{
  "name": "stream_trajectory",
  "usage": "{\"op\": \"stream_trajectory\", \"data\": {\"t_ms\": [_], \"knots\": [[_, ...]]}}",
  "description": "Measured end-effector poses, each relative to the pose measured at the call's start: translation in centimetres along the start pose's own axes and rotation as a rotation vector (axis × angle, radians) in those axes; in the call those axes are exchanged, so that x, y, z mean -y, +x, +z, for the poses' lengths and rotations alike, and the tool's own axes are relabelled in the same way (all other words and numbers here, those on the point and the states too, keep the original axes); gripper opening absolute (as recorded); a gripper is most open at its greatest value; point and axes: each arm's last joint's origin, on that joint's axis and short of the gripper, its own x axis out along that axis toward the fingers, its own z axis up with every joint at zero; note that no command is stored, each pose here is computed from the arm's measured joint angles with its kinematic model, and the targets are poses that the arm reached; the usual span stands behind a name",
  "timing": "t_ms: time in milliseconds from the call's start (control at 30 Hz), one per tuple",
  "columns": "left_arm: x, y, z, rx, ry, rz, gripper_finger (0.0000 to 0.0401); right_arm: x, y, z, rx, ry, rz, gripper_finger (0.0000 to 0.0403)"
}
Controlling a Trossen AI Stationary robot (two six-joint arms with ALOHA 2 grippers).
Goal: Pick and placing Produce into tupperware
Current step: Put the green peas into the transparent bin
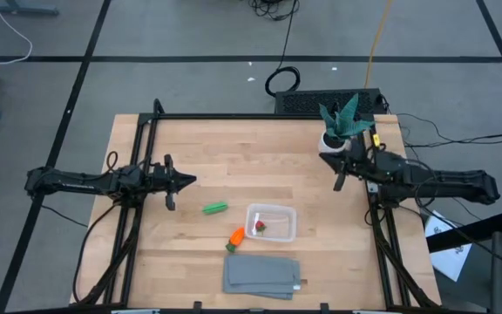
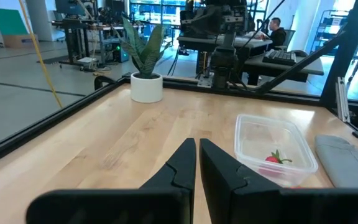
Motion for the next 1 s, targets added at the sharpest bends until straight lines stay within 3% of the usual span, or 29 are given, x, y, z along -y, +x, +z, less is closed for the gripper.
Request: {"op": "stream_trajectory", "data": {"t_ms": [233, 400, 700, 1000], "knots": [[0.0, 0.0, 0.0, -0.001, -0.010, 0.001, 0.0024, -0.3, -0.3, -2.5, 0.044, -0.038, 0.205, 0.0000], [0.0, 0.0, 0.0, 0.004, -0.013, 0.000, 0.0024, -0.6, -0.9, -2.4, 0.073, -0.055, 0.362, 0.0000], [-0.2, 0.0, 0.1, 0.009, -0.004, 0.065, 0.0024, -0.5, -1.1, -2.8, 0.099, -0.059, 0.365, 0.0000], [-0.1, 0.0, -0.3, -0.024, 0.023, 0.041, 0.0024, -0.3, -0.9, -4.7, 0.114, -0.065, 0.370, 0.0000]]}}
